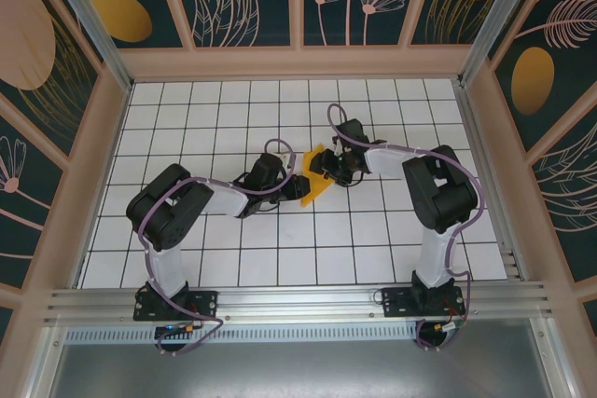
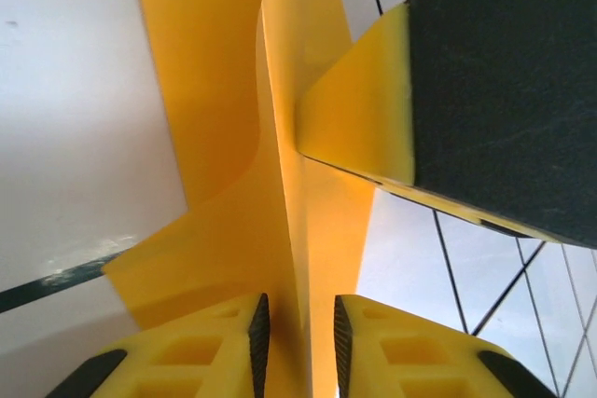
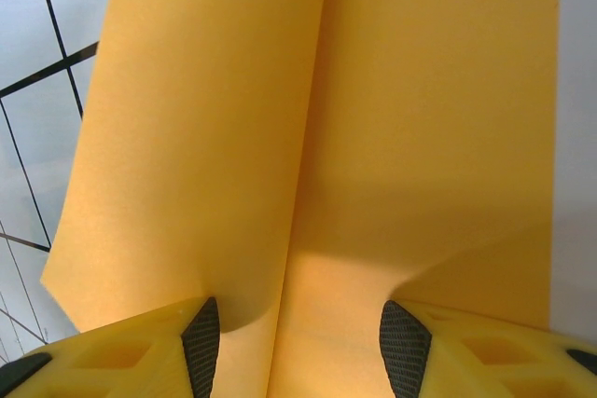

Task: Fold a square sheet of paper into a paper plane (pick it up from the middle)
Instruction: Fourth fold the wing at the center of the table.

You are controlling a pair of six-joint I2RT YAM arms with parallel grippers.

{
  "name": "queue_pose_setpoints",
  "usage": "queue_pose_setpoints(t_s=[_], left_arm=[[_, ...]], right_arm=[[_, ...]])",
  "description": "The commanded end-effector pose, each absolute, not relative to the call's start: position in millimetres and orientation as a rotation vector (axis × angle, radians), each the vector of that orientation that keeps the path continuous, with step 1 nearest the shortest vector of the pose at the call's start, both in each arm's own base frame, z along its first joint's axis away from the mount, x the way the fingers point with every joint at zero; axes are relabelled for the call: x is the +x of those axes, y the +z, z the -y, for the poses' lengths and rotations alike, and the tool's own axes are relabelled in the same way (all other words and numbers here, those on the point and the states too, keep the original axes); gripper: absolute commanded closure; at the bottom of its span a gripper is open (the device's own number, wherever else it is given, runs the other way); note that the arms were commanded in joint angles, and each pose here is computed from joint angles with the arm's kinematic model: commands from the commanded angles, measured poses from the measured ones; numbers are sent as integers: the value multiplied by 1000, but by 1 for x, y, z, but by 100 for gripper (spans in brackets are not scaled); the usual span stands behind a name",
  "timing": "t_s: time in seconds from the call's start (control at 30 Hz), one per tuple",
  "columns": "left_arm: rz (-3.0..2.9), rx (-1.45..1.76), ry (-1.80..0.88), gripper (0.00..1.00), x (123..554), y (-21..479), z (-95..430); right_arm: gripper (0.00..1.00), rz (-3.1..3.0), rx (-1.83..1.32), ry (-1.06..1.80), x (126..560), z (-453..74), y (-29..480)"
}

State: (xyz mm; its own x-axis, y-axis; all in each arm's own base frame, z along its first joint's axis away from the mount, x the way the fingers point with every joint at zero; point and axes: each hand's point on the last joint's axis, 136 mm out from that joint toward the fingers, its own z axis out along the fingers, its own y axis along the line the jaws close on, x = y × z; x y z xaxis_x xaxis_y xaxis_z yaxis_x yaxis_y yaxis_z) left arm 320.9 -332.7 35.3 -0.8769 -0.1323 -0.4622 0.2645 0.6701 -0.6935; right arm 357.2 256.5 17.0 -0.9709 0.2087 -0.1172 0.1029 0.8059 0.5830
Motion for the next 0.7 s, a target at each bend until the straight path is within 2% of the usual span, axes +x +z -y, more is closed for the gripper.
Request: queue_pose_setpoints(t_s=[0.0, 0.2, 0.33, 0.67], left_arm=[[-2339, 155, -1199, 74, 324, 52, 348], [-2358, 154, -1207, 82, 323, 43, 349], [-2370, 138, -1193, 84, 323, 39, 346], [-2368, 124, -1186, 75, 321, 40, 342]], right_arm=[[45, -3014, 306, 490, 321, -205, -73], [45, -3004, 292, 524, 321, -209, -69], [45, -3000, 273, 533, 320, -210, -68], [43, -3031, 251, 415, 315, -205, -79]])
